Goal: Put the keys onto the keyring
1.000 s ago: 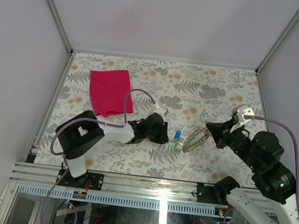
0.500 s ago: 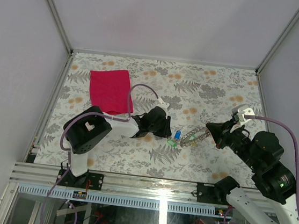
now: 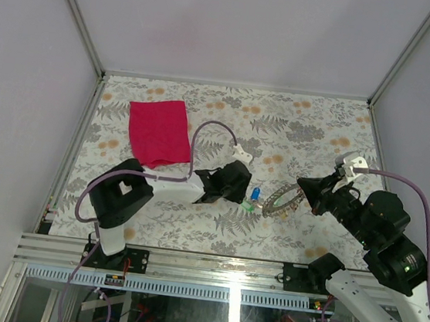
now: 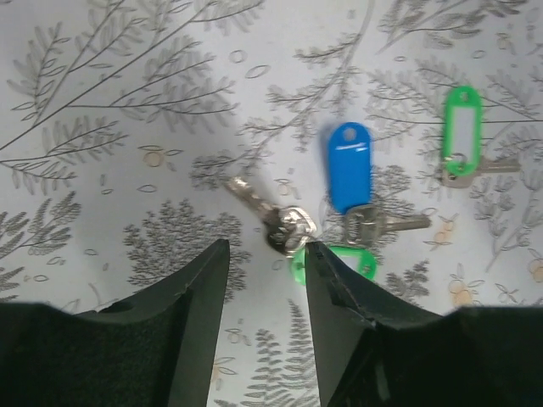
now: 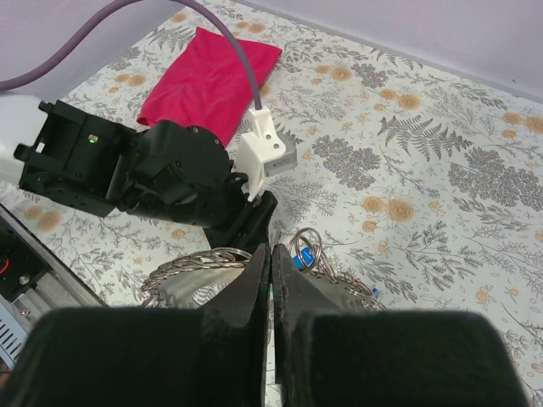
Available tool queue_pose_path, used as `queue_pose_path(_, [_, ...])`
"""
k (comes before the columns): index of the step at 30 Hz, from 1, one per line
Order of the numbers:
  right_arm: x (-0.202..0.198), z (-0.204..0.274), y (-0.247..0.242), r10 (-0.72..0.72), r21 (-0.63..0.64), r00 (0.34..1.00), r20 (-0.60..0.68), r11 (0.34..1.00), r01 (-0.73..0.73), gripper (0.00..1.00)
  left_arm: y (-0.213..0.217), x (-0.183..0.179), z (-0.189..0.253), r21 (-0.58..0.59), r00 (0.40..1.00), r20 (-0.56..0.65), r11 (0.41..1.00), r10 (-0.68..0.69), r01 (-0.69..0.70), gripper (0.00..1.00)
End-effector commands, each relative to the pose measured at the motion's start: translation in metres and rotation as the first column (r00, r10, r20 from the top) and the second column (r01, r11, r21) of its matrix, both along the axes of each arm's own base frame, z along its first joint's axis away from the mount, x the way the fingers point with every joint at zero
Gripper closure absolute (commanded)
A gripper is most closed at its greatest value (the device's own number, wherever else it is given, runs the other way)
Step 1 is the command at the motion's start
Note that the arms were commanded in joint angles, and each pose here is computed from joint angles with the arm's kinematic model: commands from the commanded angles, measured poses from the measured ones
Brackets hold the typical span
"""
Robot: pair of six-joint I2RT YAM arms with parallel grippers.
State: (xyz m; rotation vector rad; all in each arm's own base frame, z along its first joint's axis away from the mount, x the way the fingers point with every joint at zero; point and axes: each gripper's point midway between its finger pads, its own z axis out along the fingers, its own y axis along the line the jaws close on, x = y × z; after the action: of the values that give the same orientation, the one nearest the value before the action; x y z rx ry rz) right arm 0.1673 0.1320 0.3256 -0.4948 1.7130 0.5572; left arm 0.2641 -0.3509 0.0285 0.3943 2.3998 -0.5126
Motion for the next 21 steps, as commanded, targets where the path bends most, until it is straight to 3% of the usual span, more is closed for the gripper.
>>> queue_pose_path(1, [-0.001,0.02,0.001,0.009,0.04,0.997,0.072,0.999,-0.012,1.0,-0.002,0.007,0.008,0.111,0.995,0.096,0.994,0.009,-0.019,0.56])
queue_pose_path(10, [-0.002,0.018,0.0,0.01,0.03,0.997,0.074,0.999,-0.013,1.0,-0.017,0.0,0.001,0.161,0.994,0.101,0.987,-0.038,0.022,0.53])
queue_pose_path(21, [-0.003,0.018,0.001,0.012,0.043,0.997,0.071,0.999,-0.015,1.0,-0.025,-0.006,-0.002,0.178,0.992,0.099,0.982,-0.079,0.061,0.57])
